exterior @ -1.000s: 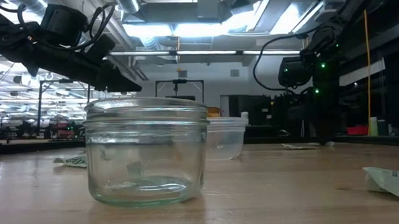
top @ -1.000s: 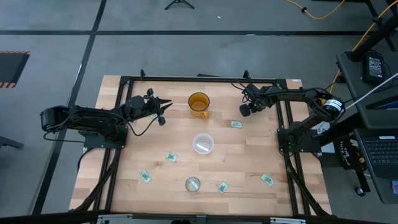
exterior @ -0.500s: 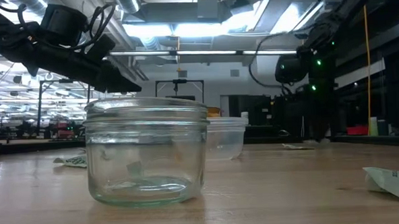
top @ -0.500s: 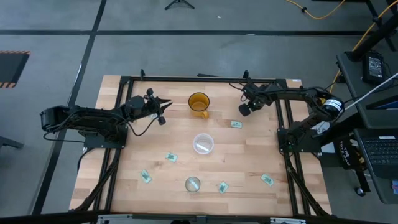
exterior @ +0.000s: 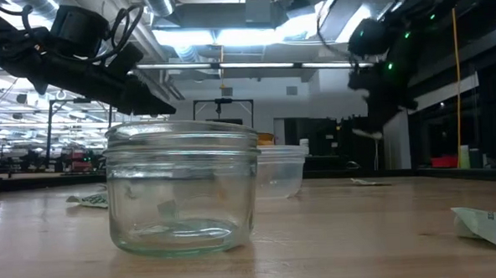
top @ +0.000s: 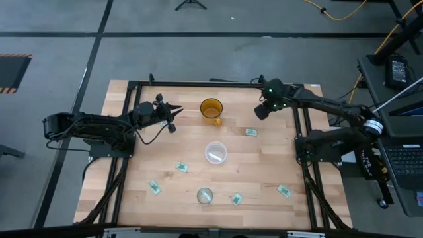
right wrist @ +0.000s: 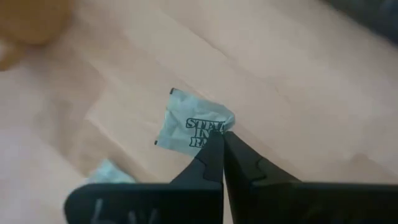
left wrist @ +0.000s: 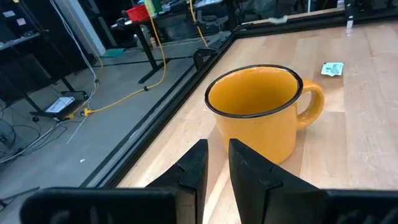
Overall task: Pick and place Stevia / Truvia into bins
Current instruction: Put the stevia packet into the transparent plastic container
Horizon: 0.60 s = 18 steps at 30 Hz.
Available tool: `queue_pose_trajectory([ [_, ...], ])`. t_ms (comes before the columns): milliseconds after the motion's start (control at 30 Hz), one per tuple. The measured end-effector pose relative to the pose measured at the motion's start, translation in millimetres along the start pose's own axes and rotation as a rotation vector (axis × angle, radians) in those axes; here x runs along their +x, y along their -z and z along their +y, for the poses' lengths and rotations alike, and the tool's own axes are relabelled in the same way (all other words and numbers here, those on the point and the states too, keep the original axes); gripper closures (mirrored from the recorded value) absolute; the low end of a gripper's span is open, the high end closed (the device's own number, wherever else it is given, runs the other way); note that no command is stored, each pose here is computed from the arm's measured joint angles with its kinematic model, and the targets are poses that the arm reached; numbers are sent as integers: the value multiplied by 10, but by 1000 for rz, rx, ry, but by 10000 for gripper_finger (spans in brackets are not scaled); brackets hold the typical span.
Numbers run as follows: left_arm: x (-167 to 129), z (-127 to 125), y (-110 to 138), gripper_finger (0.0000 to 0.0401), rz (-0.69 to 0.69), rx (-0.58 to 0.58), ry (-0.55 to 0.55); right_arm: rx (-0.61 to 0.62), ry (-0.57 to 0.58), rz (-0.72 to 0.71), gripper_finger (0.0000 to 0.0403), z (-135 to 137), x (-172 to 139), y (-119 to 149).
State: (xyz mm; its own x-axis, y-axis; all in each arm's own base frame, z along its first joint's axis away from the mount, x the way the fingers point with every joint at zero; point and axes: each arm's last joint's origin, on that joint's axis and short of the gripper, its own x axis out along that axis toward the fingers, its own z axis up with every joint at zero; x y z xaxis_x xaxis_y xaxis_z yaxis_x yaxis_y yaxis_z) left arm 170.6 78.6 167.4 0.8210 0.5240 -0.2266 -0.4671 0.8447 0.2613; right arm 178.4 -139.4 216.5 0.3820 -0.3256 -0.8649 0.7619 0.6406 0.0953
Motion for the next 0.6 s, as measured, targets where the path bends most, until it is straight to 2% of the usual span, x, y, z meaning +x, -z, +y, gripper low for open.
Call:
queue_pose_trajectory([
  [333,0,-3,9,343,10,-101,2,-172,-129,-174,403,264,-458,154],
  [600,0,-6,26,342,27,-178,4,-240,-232,-305,403,396,-391,371],
])
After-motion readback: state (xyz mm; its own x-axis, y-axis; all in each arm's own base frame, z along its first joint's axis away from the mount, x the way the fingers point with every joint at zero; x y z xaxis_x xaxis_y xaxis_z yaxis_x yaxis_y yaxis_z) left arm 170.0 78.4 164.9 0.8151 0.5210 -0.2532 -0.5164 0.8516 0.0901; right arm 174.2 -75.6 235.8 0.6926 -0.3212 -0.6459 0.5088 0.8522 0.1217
